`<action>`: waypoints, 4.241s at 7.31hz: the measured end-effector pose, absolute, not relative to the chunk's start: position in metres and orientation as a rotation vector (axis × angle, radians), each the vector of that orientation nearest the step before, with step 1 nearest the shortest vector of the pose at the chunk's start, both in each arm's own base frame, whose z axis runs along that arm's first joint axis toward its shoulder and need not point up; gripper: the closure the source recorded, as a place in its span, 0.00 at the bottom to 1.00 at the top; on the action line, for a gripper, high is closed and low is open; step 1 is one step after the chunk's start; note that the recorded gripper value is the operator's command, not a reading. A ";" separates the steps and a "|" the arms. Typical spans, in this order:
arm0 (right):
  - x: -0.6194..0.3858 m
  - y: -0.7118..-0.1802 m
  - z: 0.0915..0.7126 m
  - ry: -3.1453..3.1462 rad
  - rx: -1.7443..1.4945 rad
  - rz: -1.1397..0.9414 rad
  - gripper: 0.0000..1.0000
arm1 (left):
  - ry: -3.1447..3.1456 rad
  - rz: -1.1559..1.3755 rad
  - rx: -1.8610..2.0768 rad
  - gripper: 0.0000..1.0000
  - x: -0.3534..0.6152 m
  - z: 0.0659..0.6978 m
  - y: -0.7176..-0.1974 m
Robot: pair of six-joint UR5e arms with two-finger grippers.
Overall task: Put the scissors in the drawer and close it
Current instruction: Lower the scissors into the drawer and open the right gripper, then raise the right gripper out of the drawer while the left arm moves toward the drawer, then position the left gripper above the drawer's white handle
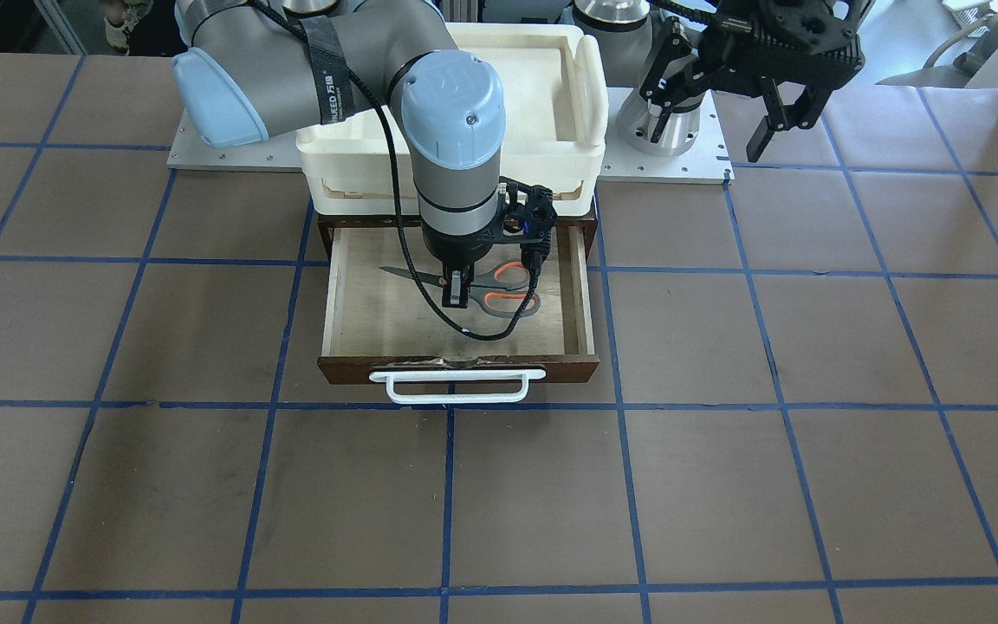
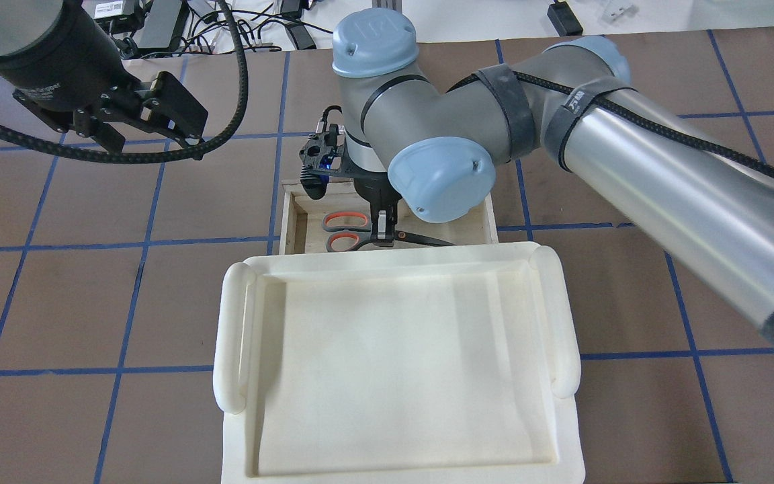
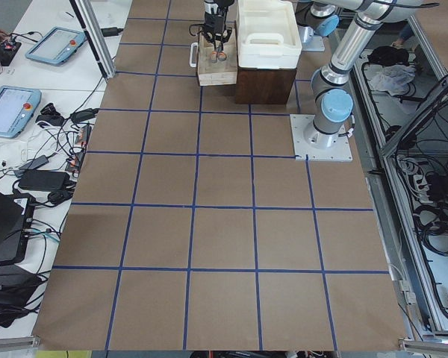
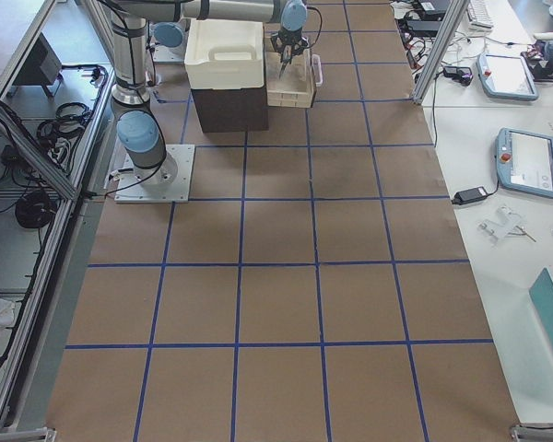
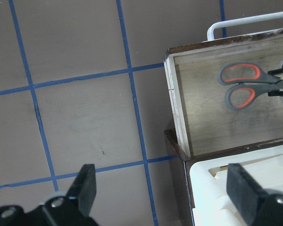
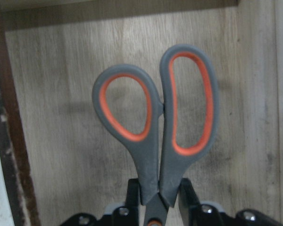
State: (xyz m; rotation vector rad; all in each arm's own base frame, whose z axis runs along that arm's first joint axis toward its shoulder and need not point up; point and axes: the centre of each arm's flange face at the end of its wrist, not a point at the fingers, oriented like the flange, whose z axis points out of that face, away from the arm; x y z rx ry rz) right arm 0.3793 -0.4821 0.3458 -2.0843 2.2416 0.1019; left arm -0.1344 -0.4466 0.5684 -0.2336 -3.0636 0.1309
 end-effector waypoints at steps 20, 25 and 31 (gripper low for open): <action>0.184 -0.459 0.540 3.070 -0.075 -0.330 0.00 | -3.090 0.071 -0.296 0.00 -0.210 0.472 -0.567; 0.168 -0.443 0.535 3.195 -0.010 -0.238 0.00 | -3.079 0.136 -0.264 0.00 -0.282 0.387 -0.644; 0.160 -0.445 0.521 3.149 0.036 -0.100 0.00 | -3.084 0.025 -0.260 0.00 -0.312 0.311 -0.664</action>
